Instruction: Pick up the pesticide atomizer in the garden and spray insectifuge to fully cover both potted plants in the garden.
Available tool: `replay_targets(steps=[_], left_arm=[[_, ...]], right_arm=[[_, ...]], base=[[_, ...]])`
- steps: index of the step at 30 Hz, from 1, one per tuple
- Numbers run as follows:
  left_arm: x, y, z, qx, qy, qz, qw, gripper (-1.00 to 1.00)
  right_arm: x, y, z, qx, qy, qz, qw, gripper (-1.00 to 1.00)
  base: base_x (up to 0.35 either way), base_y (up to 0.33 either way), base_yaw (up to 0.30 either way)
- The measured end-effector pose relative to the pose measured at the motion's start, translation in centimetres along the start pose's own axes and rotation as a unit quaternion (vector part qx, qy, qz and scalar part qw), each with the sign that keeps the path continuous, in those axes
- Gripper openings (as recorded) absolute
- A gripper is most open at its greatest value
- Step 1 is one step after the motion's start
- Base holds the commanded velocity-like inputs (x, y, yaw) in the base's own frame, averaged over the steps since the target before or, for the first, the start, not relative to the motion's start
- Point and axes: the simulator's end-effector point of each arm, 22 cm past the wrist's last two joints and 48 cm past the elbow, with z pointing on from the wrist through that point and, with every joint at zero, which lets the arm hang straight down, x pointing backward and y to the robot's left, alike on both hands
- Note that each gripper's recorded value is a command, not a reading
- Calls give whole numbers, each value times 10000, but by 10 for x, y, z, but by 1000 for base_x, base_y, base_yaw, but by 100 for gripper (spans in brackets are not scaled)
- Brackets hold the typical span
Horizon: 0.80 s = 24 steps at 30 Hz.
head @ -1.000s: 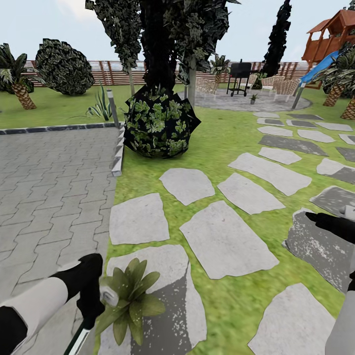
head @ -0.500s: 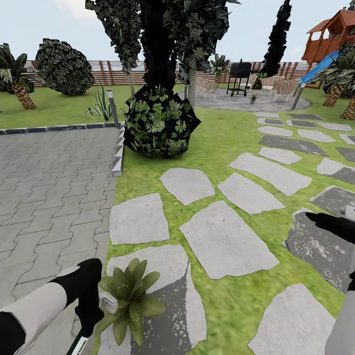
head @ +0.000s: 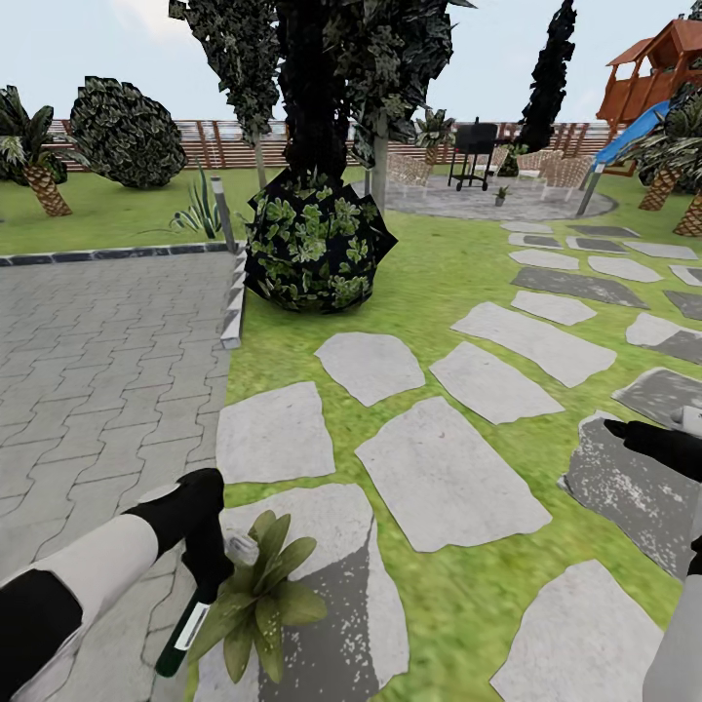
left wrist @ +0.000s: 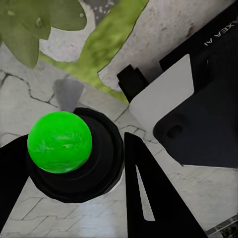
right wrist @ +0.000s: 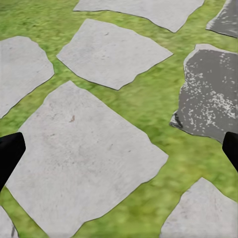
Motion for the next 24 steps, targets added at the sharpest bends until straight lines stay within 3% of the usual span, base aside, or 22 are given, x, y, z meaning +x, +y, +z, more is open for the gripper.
replay_targets(steps=[6,19,24], left_arm=[[3,1,3,0,32,-18,10000,-100],[25,-13,37,191,293,-55,9994,-100],[26,-12,37,182,297,-64,9994,-100]], right_arm=[[0,0,0,0,0,0,10000,100],[0,0,0,3,-1,5,10000,100],[0,0,0,3,0,3,10000,100]], base=[[0,0,0],[0,2,0],[-27,223,-56]])
